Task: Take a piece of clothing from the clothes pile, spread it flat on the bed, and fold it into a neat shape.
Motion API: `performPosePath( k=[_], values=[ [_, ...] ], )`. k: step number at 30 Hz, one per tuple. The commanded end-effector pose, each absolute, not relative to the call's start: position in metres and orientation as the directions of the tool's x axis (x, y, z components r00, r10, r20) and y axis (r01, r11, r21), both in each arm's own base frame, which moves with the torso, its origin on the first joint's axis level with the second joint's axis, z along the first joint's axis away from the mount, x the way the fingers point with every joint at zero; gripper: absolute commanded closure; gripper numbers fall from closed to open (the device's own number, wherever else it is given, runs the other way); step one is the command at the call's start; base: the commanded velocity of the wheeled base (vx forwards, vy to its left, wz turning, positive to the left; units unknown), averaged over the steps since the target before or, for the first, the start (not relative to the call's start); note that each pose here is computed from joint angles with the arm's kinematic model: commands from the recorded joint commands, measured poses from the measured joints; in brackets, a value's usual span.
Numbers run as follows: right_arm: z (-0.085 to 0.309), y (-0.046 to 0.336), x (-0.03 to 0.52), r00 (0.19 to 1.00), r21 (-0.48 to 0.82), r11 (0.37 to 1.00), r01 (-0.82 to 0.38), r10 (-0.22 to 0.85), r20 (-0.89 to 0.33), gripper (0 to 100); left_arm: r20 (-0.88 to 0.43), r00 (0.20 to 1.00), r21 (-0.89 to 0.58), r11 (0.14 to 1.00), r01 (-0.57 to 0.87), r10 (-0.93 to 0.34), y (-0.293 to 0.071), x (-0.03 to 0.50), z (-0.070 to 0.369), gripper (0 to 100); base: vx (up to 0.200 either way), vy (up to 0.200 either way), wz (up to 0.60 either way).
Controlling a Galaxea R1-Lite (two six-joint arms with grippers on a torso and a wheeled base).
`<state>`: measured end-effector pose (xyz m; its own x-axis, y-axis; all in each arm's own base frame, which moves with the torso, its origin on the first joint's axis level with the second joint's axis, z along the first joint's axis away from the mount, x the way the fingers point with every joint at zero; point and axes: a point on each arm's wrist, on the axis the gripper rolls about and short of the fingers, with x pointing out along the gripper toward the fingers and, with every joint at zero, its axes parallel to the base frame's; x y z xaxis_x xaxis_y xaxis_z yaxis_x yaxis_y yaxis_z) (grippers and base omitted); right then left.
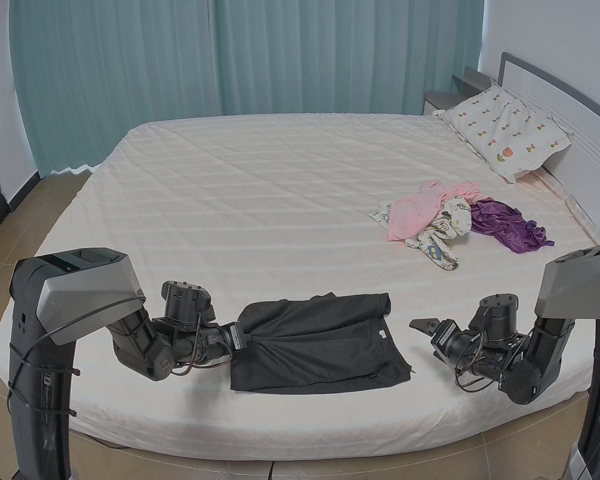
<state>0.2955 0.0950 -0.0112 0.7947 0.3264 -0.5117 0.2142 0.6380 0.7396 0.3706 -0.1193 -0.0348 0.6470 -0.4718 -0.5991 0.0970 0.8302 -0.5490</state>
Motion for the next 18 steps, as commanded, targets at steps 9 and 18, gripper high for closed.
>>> performPosePath(
  k=[9,18],
  values=[
    [-0.012,0.094,0.295,0.794,0.739,0.638,0.217,0.324,-0.514,0,-0.591,0.668,-0.551,0.831,0.074,-0.451,-0.106,0.374,-0.030,100,0.000,0.200,0.00],
    [-0.012,0.094,0.295,0.794,0.739,0.638,0.217,0.324,-0.514,0,-0.597,0.667,-0.549,0.833,0.066,-0.446,-0.104,0.374,-0.031,100,0.000,0.200,0.00]
  ],
)
